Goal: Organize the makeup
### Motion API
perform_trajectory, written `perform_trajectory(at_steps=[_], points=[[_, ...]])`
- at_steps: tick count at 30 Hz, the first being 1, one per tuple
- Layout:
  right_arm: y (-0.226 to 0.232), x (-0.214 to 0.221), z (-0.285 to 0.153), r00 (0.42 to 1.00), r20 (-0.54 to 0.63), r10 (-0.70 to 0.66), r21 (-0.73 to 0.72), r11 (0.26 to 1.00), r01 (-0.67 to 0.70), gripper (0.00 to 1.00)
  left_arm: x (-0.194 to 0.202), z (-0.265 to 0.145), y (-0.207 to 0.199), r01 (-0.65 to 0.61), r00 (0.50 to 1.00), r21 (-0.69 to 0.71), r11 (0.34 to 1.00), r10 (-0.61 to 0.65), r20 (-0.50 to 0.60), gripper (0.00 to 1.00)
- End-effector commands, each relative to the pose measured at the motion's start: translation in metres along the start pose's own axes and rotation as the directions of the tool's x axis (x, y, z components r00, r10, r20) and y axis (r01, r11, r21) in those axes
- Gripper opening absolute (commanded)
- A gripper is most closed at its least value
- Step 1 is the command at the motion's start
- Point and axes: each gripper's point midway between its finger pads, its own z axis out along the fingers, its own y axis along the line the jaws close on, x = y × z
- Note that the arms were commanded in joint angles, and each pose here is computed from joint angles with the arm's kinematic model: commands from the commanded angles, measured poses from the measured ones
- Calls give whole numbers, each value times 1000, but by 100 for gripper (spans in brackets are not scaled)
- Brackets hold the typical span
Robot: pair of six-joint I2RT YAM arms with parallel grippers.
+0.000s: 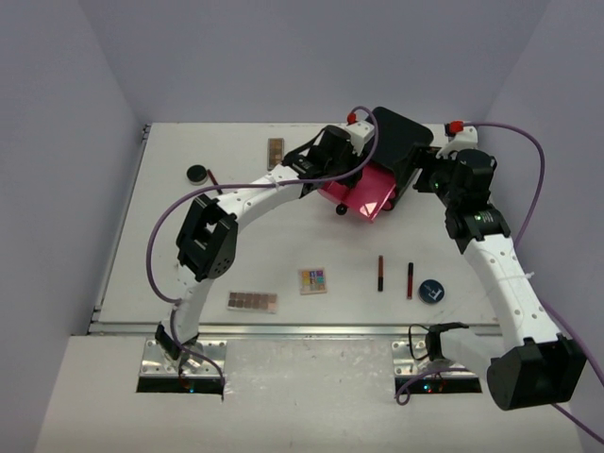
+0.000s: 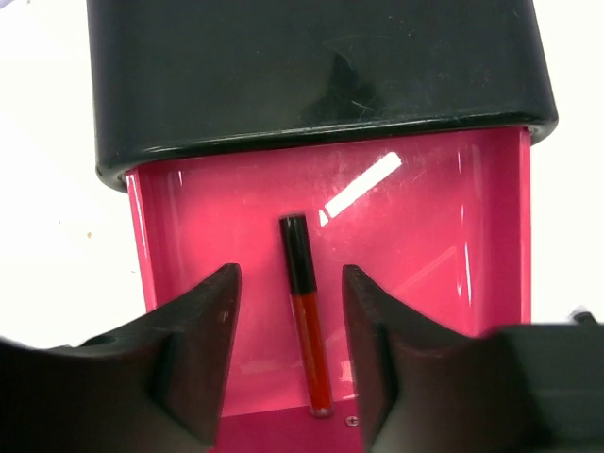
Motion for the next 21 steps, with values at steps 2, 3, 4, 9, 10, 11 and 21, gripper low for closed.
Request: perform_trajectory(at_steps=[2,3,4,9,10,11,21], points=[[6,-17,0,999,45,-17,-28,999,18,85,-59,-28,7,-24,989,-45,999,30,146,57],[6,-17,0,999,44,-15,-32,999,16,85,-65,-33,9,-23,987,-59,998,32,159,58],[7,-17,0,999,43,-12,-34,999,14,85,-73,-40,13,-21,984,-83,996,35,175,58],[9,-14,2,1000,30,-3,-47,999,5,84,-111,-90,57,50,964,-304,951,35,265,57],[9,-13,3,1000,28,-1,-47,999,2,84,-114,-102,75,99,959,-347,933,4,285,57],[8,-12,4,1000,26,3,-47,999,-2,84,-115,-116,94,151,951,-389,909,-27,308,56],[5,0,10,1000,-2,19,-40,999,-19,83,18,-166,278,368,929,-778,510,-247,277,60]])
